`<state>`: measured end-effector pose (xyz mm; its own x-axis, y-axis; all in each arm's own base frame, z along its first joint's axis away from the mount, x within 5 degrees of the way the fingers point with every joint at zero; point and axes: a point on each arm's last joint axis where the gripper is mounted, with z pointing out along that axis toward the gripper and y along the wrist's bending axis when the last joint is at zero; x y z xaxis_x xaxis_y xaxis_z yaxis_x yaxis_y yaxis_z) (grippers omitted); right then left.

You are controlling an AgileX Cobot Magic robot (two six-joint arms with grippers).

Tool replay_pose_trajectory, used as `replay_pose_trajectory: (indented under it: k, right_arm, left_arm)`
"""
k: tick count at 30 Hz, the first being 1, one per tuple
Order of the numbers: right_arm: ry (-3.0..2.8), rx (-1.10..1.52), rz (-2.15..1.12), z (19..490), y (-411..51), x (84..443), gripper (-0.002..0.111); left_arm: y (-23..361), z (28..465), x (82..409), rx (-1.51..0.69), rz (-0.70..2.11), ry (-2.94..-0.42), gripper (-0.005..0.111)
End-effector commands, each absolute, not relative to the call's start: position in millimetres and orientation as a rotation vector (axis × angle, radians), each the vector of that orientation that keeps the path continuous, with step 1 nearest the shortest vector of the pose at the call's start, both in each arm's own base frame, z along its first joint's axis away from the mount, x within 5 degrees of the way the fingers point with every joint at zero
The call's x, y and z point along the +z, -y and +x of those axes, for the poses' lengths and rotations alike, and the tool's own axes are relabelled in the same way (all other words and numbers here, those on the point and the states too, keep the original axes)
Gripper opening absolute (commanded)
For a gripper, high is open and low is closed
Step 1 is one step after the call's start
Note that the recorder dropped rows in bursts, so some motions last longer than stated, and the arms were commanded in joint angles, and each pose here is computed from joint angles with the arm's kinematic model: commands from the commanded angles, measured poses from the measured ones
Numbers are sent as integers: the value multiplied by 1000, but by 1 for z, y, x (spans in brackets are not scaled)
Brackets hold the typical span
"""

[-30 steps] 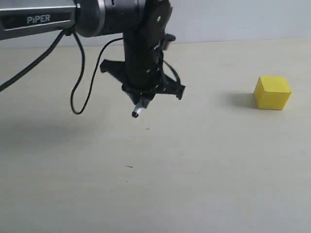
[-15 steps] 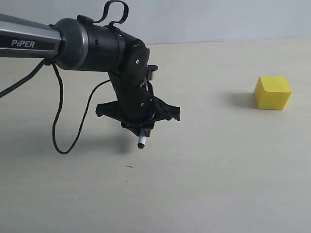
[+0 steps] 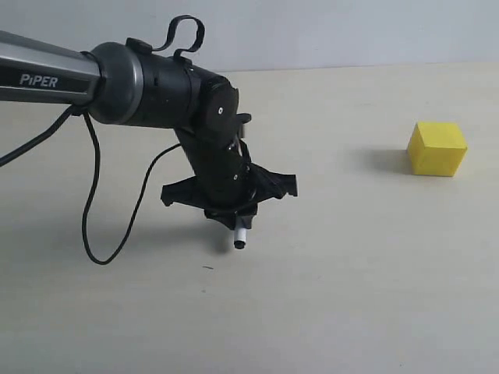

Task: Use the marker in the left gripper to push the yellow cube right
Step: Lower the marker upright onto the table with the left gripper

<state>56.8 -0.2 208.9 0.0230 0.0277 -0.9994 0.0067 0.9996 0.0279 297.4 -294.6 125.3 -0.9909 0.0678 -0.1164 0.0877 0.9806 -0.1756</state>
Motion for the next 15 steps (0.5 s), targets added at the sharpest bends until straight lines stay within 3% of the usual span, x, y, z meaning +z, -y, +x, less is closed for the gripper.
replay_pose_trajectory:
  k: [1, 15]
  right_arm:
    - [-1541, 10, 27, 56, 0, 208, 0]
    - [-1541, 10, 27, 56, 0, 208, 0]
  left_arm:
    - [297, 298, 131, -326, 95, -2985, 0]
    - [294, 305, 127, -341, 64, -2965, 0]
